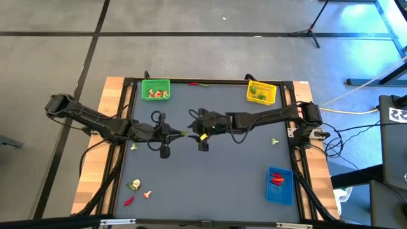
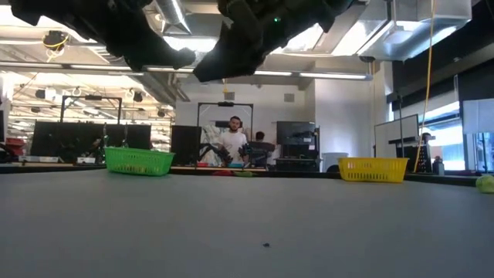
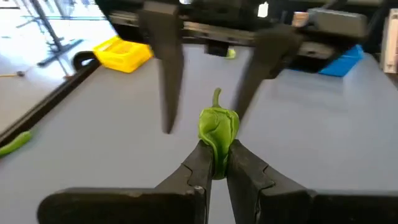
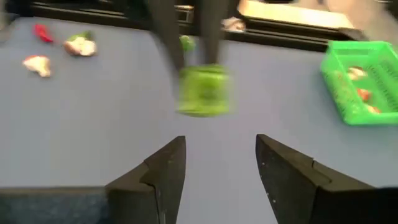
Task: Sort produce into baskets
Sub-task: Put the green chili pepper into the yellow bin
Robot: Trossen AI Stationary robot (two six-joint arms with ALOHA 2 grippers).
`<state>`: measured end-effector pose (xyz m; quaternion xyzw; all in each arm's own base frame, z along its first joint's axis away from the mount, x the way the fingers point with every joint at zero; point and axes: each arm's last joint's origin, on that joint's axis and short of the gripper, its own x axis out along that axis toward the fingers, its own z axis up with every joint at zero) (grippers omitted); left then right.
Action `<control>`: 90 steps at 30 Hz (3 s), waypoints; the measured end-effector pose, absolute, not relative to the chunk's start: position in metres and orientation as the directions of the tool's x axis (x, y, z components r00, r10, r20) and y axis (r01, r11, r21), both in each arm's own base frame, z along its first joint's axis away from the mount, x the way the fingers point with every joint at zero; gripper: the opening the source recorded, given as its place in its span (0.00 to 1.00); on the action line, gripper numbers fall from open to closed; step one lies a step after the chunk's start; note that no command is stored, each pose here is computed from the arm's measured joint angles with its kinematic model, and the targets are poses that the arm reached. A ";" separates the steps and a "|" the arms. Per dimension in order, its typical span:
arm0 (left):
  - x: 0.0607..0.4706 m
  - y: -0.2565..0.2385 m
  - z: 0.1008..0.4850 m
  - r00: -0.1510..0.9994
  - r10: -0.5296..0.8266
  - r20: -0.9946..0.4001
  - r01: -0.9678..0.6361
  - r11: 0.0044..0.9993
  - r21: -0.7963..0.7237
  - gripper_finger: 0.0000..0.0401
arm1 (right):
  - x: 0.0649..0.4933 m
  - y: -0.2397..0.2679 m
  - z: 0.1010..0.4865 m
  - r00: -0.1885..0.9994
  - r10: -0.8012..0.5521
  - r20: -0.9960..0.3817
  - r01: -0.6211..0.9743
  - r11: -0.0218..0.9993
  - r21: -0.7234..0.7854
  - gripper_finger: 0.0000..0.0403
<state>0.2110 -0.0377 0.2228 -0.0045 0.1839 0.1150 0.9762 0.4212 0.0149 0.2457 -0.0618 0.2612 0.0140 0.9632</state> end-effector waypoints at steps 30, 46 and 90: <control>0.211 -0.040 0.220 0.902 0.205 -0.379 -0.226 0.974 -0.010 0.08 | 0.431 0.016 0.245 0.901 0.126 -0.415 -0.156 0.987 -0.040 0.03; 0.202 -0.037 0.224 0.894 0.203 -0.399 -0.256 0.963 -0.085 0.47 | 0.408 0.011 0.267 0.866 0.047 -0.497 -0.103 0.991 -0.086 0.06; 0.195 0.001 0.229 0.821 0.415 -0.392 -0.474 0.878 -0.061 0.43 | 0.150 -0.198 0.194 0.307 -0.512 -0.802 0.776 0.623 -0.100 0.06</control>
